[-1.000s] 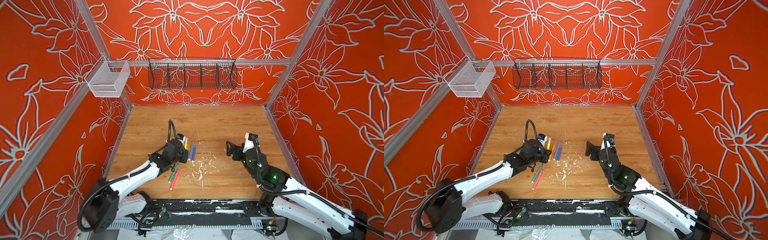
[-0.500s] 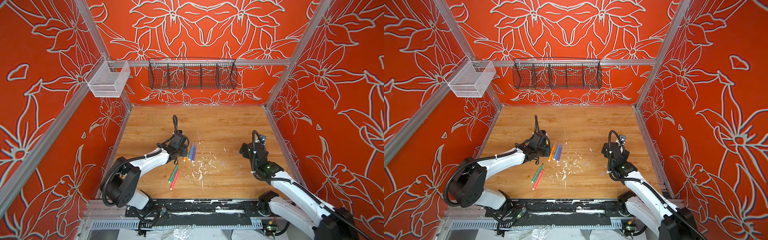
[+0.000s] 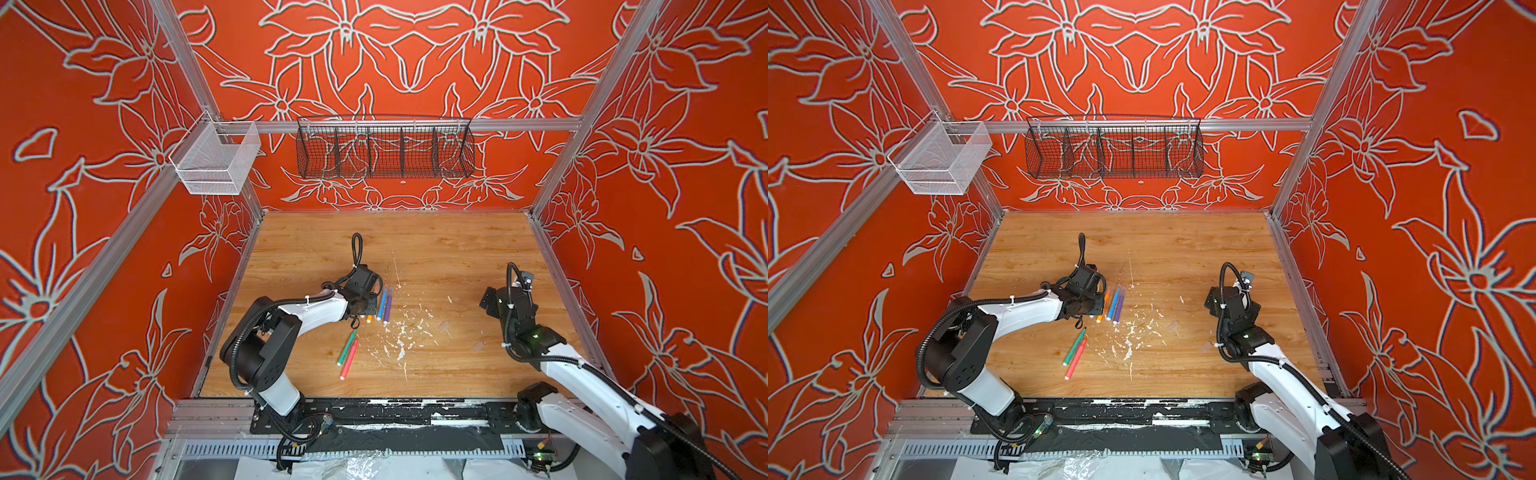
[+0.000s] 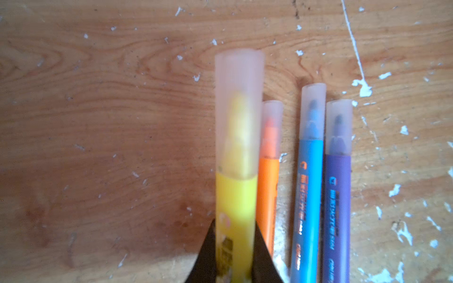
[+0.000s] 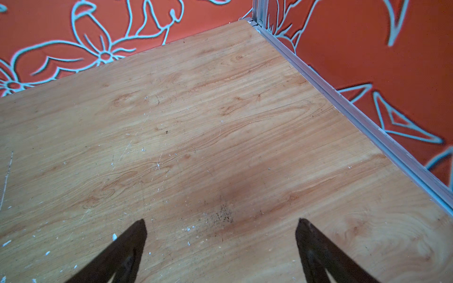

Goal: Insert the pens into the pen caps
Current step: 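Lower the capped highlighter beside the orange marker and release with the left gripper, then grasp the pink highlighter near its base with the left gripper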

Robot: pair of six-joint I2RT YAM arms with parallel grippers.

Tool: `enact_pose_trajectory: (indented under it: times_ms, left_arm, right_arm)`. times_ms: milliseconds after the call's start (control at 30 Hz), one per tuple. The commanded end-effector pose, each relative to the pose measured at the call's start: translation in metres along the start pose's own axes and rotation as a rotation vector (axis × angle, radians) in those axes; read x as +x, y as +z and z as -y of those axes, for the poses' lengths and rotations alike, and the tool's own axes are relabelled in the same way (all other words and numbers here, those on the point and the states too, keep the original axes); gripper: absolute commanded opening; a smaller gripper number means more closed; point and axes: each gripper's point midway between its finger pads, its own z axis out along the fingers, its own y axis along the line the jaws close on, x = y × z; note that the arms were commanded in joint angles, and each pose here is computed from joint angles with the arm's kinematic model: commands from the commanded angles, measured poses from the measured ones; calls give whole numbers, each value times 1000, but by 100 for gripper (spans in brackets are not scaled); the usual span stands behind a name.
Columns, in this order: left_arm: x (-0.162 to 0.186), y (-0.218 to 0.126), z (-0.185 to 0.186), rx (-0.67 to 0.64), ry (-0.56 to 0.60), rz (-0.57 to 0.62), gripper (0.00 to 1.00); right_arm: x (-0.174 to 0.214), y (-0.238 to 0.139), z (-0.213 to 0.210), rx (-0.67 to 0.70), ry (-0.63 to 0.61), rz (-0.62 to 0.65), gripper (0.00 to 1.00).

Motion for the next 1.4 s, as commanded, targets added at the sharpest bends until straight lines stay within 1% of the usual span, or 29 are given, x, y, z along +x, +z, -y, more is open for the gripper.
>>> enact_pose_trajectory:
  times_ms: [0, 33, 100, 200, 300, 400, 467, 667, 767, 867, 1000, 1200, 1367]
  left_arm:
    - [-1, -2, -1, -5, -9, -14, 29]
    - [-3, -4, -1, -5, -6, -10, 34]
    - [-4, -9, -2, -9, 7, -9, 38]
    - [-6, -22, -4, -19, 19, -16, 40]
    - [2, -44, -6, -26, 25, -48, 39]
    - [21, -69, -5, -63, 60, -32, 39]
    - [40, -85, -5, -89, 88, -20, 39]
    - [95, -109, -12, -62, 58, -37, 37]
    - [116, -115, -12, -26, 57, -50, 36]
    - [135, -121, -8, 34, 67, -80, 33]
    - [159, -120, -6, 53, 78, -146, 31]
    - [175, -113, -15, -32, 49, -201, 30]
    - [178, -107, -21, -83, 21, -206, 30]
  right_arm:
    - [2, 0, 2, -7, 6, 4, 96]
    - [2, 0, 2, -8, 5, 4, 97]
    - [2, 0, 1, -11, 4, 3, 96]
    - [3, 0, -1, -19, -1, -1, 96]
    - [3, 0, -1, -23, -2, -1, 96]
    - [4, 0, -2, -27, -4, -3, 96]
    - [4, 0, -3, -34, -4, -3, 96]
    - [4, 0, -4, -43, -6, -4, 96]
    - [5, 0, -5, -53, -6, -5, 95]
    - [6, -1, -5, -60, -4, -4, 95]
    - [5, -4, -2, -60, 5, 5, 95]
    - [5, -8, -1, -75, 17, 20, 95]
    - [5, -8, -1, -82, 17, 24, 95]
